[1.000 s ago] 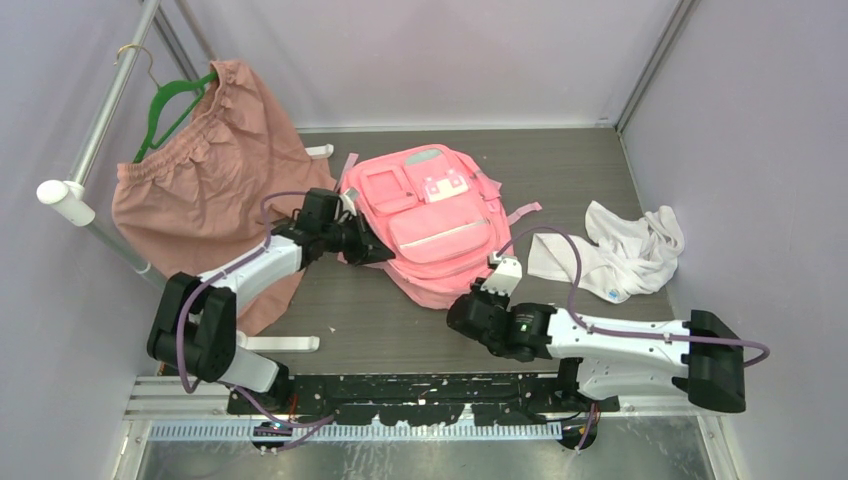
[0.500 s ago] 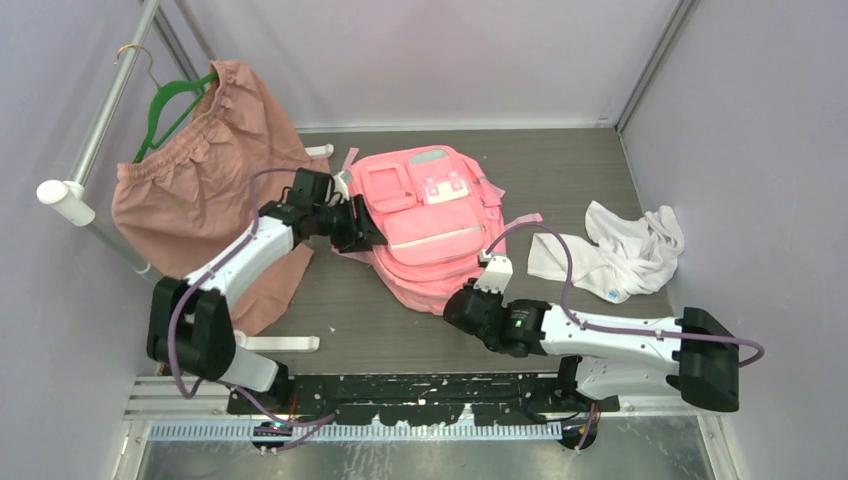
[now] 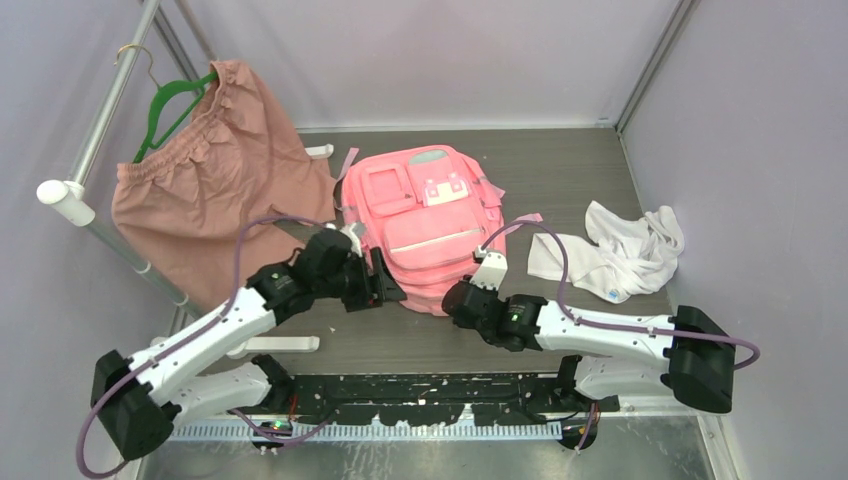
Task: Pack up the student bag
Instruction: Zip the student bag at the center of the board.
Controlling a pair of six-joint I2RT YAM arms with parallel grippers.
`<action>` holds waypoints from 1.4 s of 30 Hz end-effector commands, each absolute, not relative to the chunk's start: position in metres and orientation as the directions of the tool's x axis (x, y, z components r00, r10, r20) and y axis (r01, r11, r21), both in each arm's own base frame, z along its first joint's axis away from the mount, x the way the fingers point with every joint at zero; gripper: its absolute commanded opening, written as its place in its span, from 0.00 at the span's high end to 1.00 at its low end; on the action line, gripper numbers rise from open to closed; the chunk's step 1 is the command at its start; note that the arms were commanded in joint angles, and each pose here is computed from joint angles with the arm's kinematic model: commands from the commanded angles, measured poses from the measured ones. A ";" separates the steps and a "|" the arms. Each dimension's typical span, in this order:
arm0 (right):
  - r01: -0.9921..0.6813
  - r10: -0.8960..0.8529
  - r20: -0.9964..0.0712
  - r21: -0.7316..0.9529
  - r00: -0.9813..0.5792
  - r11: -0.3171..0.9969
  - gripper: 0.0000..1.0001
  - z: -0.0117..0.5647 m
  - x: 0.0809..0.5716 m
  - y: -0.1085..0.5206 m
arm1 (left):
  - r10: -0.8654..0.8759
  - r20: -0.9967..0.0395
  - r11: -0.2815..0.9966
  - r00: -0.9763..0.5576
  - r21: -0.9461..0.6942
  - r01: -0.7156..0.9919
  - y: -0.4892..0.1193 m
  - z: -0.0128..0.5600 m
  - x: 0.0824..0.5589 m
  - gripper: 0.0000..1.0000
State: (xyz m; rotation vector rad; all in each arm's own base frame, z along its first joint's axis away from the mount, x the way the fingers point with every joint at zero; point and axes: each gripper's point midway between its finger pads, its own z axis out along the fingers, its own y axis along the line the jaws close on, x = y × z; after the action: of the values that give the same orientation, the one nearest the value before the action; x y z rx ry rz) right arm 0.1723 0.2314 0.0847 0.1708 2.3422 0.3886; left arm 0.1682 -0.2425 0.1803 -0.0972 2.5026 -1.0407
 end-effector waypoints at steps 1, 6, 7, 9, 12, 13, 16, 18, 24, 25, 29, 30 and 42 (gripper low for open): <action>-0.015 0.270 -0.656 0.394 -0.704 0.919 0.99 0.101 0.179 0.250 | -0.334 -0.292 0.707 -0.896 -0.706 -0.034 -0.265 0.162 0.177 0.33; -0.021 0.265 -0.654 0.395 -0.709 0.919 0.99 0.103 0.177 0.251 | -0.377 -0.296 0.715 -0.878 -0.696 -0.072 -0.281 0.146 0.193 0.33; -0.021 0.265 -0.654 0.395 -0.709 0.918 0.99 0.103 0.177 0.250 | -0.387 -0.299 0.706 -0.872 -0.704 -0.072 -0.285 0.146 0.198 0.34; -0.019 0.266 -0.652 0.395 -0.710 0.918 0.99 0.102 0.176 0.248 | -0.407 -0.307 0.693 -0.860 -0.717 -0.072 -0.290 0.145 0.206 0.34; -0.016 0.276 -0.651 0.405 -0.707 0.914 0.99 0.103 0.175 0.246 | -0.433 -0.320 0.704 -0.843 -0.704 -0.094 -0.290 0.137 0.215 0.35; -0.014 0.278 -0.652 0.405 -0.705 0.914 0.99 0.103 0.175 0.245 | -0.434 -0.325 0.707 -0.840 -0.701 -0.094 -0.292 0.133 0.218 0.36; -0.012 0.274 -0.657 0.396 -0.703 0.918 0.99 0.103 0.176 0.242 | -0.419 -0.312 0.720 -0.853 -0.686 -0.103 -0.298 0.122 0.220 0.42; -0.008 0.271 -0.657 0.388 -0.703 0.922 0.99 0.102 0.175 0.240 | -0.393 -0.306 0.725 -0.867 -0.683 -0.088 -0.304 0.117 0.221 0.48; 0.016 0.272 -0.663 0.364 -0.698 0.931 0.99 0.097 0.174 0.226 | -0.370 -0.345 0.754 -0.862 -0.654 -0.062 -0.289 0.124 0.227 1.00; 0.025 0.275 -0.664 0.360 -0.695 0.932 0.99 0.096 0.174 0.222 | -0.371 -0.357 0.761 -0.858 -0.646 -0.060 -0.281 0.127 0.230 1.00; 0.060 0.298 -0.667 0.356 -0.683 0.933 0.99 0.095 0.178 0.203 | -0.389 -0.433 0.799 -0.813 -0.598 -0.064 -0.230 0.144 0.242 1.00; 0.065 0.307 -0.667 0.362 -0.678 0.930 0.99 0.097 0.179 0.198 | -0.386 -0.459 0.808 -0.800 -0.587 -0.053 -0.218 0.147 0.244 1.00; 0.060 0.277 -0.620 0.347 -0.734 0.936 0.99 0.090 0.195 0.188 | -0.352 -0.516 0.897 -0.781 -0.425 -0.123 -0.125 0.145 0.261 1.00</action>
State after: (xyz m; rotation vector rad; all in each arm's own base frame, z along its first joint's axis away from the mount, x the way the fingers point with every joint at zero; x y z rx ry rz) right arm 0.1952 0.1878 0.0912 0.3148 2.3418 0.4225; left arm 0.2593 -0.1386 0.1376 -0.4690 2.4208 -0.5928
